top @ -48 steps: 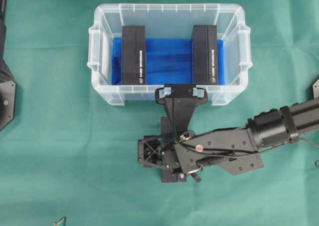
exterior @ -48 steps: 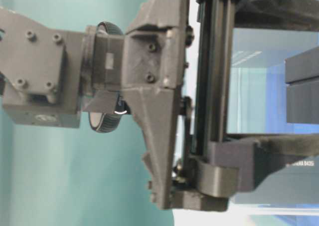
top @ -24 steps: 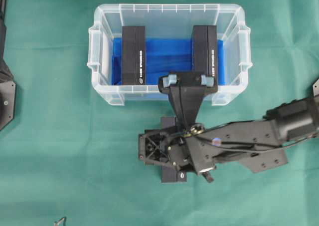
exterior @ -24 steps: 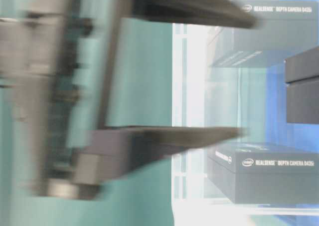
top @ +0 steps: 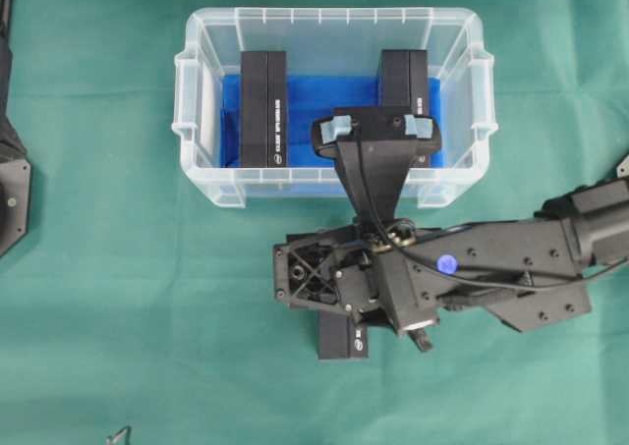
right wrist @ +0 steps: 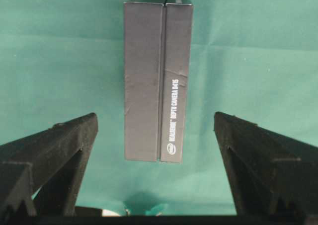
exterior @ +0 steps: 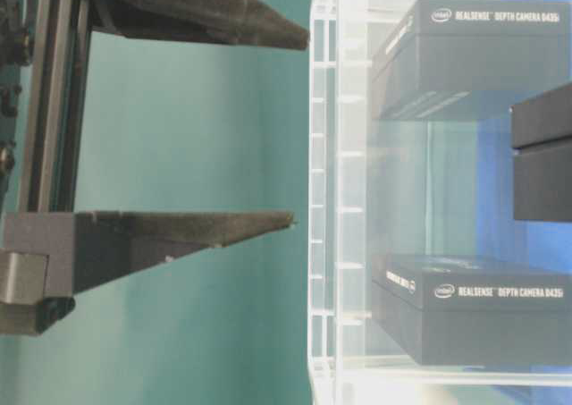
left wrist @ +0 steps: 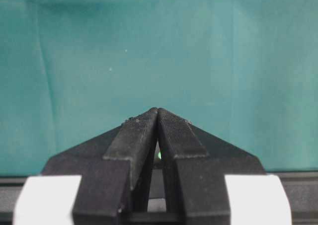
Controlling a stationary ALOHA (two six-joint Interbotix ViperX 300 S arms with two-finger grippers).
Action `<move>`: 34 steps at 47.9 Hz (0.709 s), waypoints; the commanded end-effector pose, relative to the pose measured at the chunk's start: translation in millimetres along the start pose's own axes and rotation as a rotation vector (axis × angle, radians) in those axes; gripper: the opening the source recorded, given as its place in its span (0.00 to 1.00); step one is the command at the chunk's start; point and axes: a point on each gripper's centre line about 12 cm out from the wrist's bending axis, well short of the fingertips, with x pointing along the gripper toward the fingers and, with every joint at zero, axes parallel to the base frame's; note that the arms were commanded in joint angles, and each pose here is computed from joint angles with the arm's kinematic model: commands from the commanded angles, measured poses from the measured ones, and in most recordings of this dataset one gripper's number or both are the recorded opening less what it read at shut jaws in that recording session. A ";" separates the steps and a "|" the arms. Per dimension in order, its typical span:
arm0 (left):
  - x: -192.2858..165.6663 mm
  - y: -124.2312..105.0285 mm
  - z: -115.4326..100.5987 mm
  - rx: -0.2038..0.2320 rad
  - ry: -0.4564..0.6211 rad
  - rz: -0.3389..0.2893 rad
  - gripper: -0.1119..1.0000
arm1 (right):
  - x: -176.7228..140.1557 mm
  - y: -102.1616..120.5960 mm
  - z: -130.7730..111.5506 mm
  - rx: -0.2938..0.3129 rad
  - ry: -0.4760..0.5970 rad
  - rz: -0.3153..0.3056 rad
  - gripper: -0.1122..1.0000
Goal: Take the box out of the case with the right arm.
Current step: 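Carry the box toward the front and lower it onto the cloth, then open the right gripper and withdraw it to the right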
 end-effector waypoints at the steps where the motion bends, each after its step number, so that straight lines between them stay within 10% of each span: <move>1: -7.4 0.5 4.9 -0.002 -0.029 0.001 0.12 | -22.4 -9.4 4.3 0.002 0.027 0.027 0.91; 34: -7.8 0.8 4.7 -0.002 -0.031 0.002 0.12 | -39.3 -138.1 21.0 -0.008 0.075 0.002 0.91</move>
